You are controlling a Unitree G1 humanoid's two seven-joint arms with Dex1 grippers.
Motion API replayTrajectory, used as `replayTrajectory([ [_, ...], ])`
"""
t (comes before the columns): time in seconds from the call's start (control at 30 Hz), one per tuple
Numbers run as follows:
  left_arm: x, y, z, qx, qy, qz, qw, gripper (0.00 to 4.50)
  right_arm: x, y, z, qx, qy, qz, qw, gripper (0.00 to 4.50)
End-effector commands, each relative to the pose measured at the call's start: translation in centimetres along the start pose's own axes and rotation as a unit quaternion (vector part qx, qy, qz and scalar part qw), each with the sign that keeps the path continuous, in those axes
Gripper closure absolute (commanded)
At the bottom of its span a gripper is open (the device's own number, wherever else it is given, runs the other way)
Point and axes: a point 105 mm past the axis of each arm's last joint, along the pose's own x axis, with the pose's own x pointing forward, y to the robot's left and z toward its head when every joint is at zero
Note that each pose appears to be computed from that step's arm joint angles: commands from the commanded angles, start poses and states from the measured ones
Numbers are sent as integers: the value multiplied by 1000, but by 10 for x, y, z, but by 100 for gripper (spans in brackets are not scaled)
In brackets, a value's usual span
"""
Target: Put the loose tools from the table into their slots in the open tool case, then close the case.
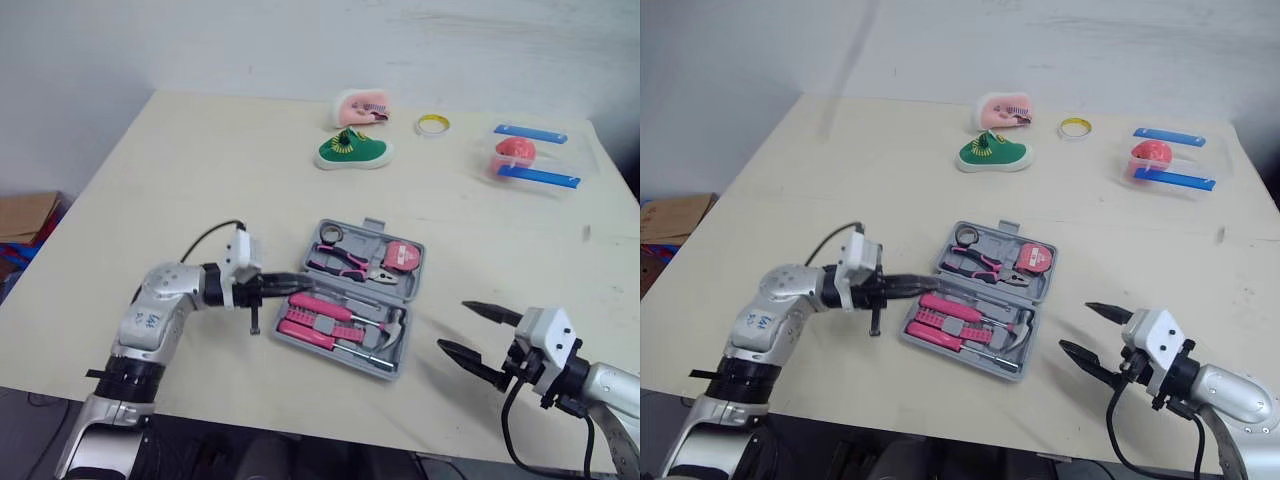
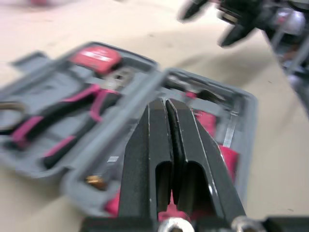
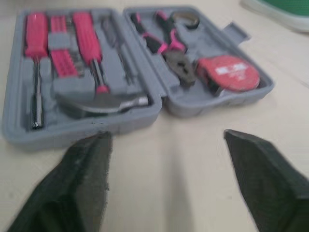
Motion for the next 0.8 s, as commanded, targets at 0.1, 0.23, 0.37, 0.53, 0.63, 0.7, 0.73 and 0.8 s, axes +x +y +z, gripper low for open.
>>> replayTrajectory([
  [0.1,-9,36,-38,8,100,102,990,450,17,-9,-16,0,36,-8,999,330],
  [0.23,10,40,-45,-8,91,117,989,450,25,-8,-28,-11,64,12,998,445],
  [0.37,21,30,-50,-10,93,95,991,450,33,-11,-27,-11,54,8,998,445],
  [0.53,29,23,-52,-12,88,82,993,450,46,-7,-24,-4,43,27,999,445],
  [0.63,30,19,-50,-13,84,72,994,450,52,0,-25,-14,45,54,997,445],
  [0.7,29,14,-51,-11,85,59,995,450,58,1,-22,-28,40,60,997,445],
  [0.73,27,10,-51,-9,86,50,995,450,61,5,-21,-40,41,71,996,445],
  [0.8,24,4,-50,-12,86,40,995,450,64,10,-21,-42,38,82,995,445],
])
